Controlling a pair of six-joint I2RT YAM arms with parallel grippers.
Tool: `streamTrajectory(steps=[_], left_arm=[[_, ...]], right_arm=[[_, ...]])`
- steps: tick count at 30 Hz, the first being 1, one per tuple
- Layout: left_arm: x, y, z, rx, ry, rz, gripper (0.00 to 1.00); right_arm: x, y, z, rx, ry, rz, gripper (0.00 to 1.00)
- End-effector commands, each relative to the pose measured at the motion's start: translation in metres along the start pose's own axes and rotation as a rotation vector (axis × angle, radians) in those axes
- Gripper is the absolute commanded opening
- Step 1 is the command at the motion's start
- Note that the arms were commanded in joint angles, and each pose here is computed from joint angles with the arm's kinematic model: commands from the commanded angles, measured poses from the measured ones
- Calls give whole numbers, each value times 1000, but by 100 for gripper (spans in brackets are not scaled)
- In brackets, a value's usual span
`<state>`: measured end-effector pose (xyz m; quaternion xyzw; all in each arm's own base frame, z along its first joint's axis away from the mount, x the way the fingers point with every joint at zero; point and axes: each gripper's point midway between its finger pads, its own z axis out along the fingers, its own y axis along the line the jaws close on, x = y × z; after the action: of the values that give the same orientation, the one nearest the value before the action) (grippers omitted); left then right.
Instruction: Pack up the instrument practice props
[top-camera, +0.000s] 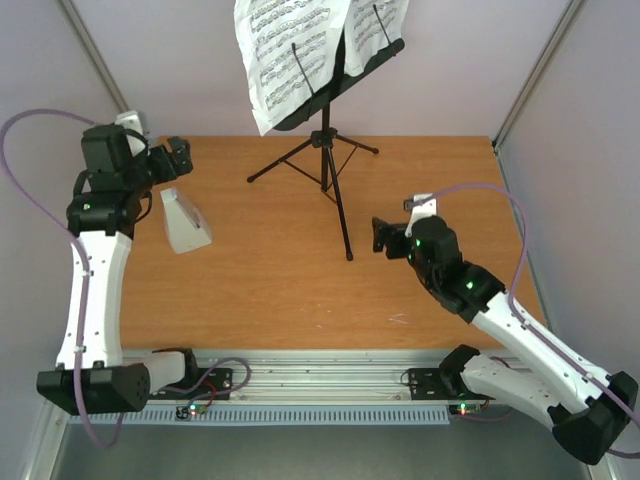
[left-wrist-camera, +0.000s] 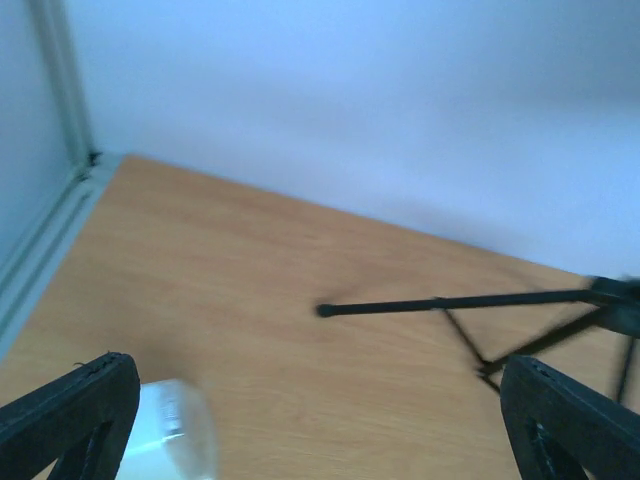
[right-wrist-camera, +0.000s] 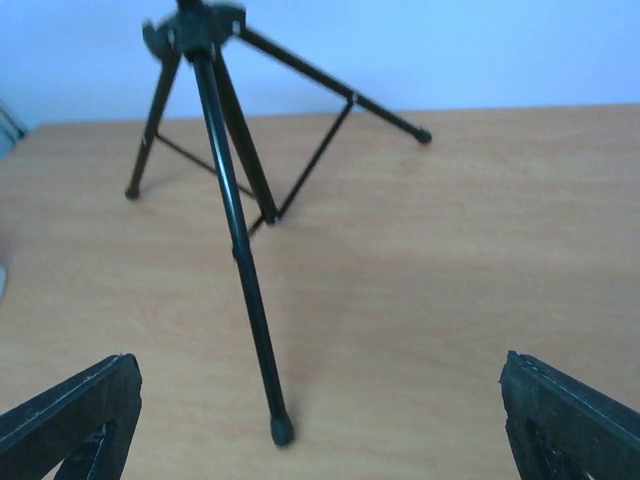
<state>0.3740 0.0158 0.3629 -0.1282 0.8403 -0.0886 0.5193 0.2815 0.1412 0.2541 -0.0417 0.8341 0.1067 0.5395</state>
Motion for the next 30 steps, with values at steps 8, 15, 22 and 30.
streamTrajectory(steps=[8,15,22,30], left_arm=[[40,-89,-65,397,39,112,99],[74,-38,-37,161,80,148,99],[77,-29,-39,129,68,153,99],[82,-23,-34,97,91,159,99]], right_arm=[[-122,51,80,-279,-116,66,98],[-174,81,135,-439,-245,-38,89],[-190,88,179,-507,-277,-103,80],[-196,91,217,-484,-284,-171,76]])
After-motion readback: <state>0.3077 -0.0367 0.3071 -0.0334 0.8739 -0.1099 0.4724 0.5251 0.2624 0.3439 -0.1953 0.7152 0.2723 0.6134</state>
